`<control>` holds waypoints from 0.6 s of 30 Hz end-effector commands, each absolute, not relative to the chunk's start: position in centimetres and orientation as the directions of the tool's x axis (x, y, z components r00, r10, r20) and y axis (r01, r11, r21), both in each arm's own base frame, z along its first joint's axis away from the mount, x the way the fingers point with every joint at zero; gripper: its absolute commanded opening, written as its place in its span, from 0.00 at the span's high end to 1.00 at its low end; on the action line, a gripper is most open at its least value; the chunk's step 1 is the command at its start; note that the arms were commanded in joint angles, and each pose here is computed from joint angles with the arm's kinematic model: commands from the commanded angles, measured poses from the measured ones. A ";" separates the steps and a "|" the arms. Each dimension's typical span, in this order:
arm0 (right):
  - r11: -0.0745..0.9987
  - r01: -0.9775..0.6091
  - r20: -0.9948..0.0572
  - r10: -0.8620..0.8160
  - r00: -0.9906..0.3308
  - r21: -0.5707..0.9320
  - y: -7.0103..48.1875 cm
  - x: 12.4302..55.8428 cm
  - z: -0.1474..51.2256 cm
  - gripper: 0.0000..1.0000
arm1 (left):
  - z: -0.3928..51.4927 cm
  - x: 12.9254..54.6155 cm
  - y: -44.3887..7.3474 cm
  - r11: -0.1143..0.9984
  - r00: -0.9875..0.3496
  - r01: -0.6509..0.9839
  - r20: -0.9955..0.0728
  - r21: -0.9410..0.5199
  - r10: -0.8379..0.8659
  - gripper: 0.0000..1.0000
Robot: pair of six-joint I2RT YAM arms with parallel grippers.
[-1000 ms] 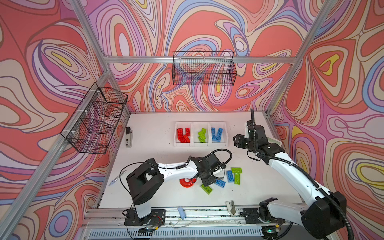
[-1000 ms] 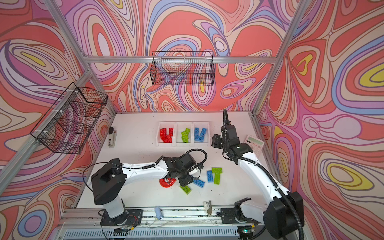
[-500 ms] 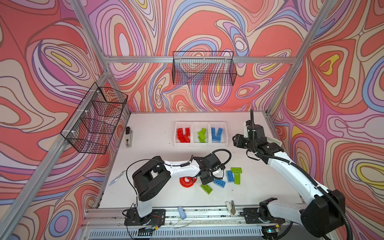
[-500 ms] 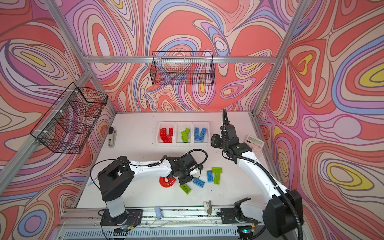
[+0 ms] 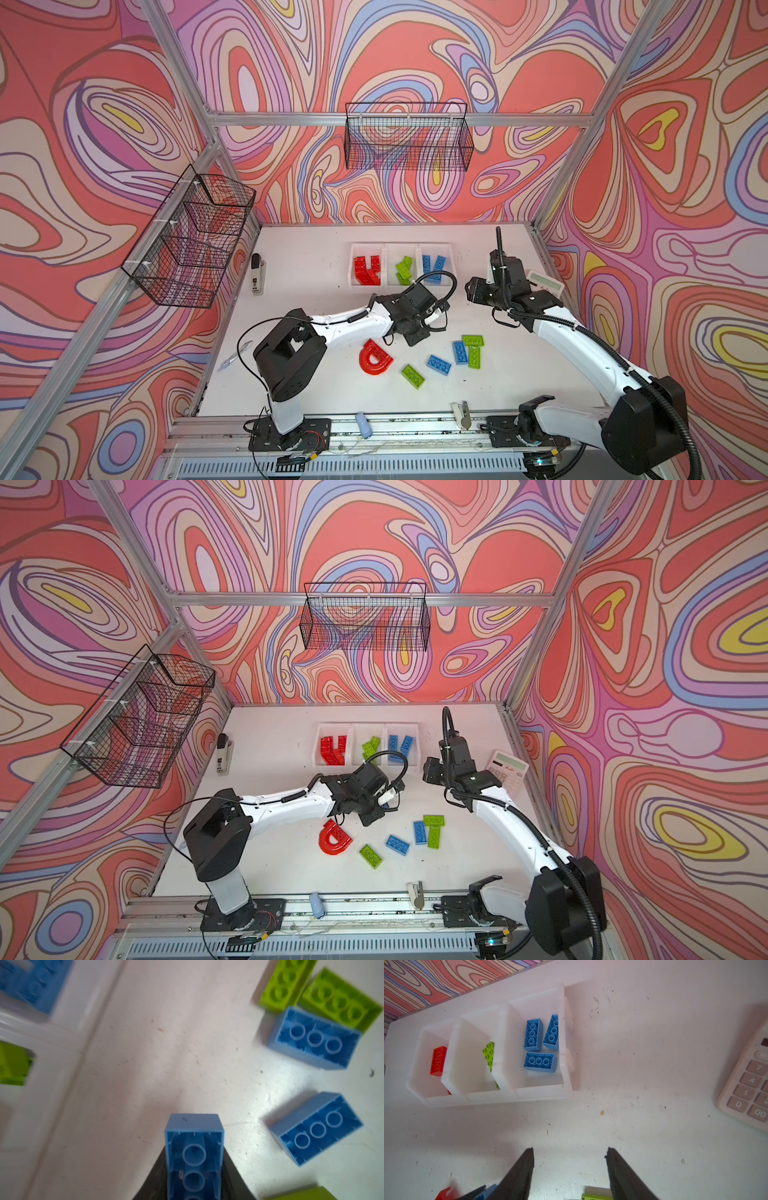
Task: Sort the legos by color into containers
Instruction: 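Carry blue brick with left gripper into bin nearest right arm and release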
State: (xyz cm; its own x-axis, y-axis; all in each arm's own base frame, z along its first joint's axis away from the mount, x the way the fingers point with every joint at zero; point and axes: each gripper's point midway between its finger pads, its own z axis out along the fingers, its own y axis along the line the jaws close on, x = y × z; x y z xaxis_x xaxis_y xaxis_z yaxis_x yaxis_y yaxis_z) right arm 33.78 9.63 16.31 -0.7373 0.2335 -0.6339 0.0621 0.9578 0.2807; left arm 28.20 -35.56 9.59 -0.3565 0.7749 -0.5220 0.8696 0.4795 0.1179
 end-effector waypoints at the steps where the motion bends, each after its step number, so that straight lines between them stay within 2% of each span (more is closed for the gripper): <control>1: 0.950 0.089 -0.628 0.266 -0.731 0.298 9.1 32.8 16.3 0.40 | 14.0 32.3 -37.7 0.531 -0.326 0.833 -0.638 0.154 0.698 0.76; 8: 0.941 0.114 -0.597 0.293 -0.747 0.320 8.9 31.1 15.4 0.40 | 15.2 41.0 -41.0 0.652 -0.362 0.733 -0.699 0.195 0.617 0.74; 12: 0.944 0.145 -0.539 0.291 -0.790 0.297 8.4 29.5 13.5 0.40 | 14.2 45.5 -42.0 0.707 -0.417 0.695 -0.727 0.132 0.545 0.73; 18: 0.925 0.183 -0.520 0.342 -0.783 0.333 8.2 28.1 13.6 0.40 | 13.3 49.3 -43.7 0.703 -0.386 0.693 -0.741 0.161 0.550 0.69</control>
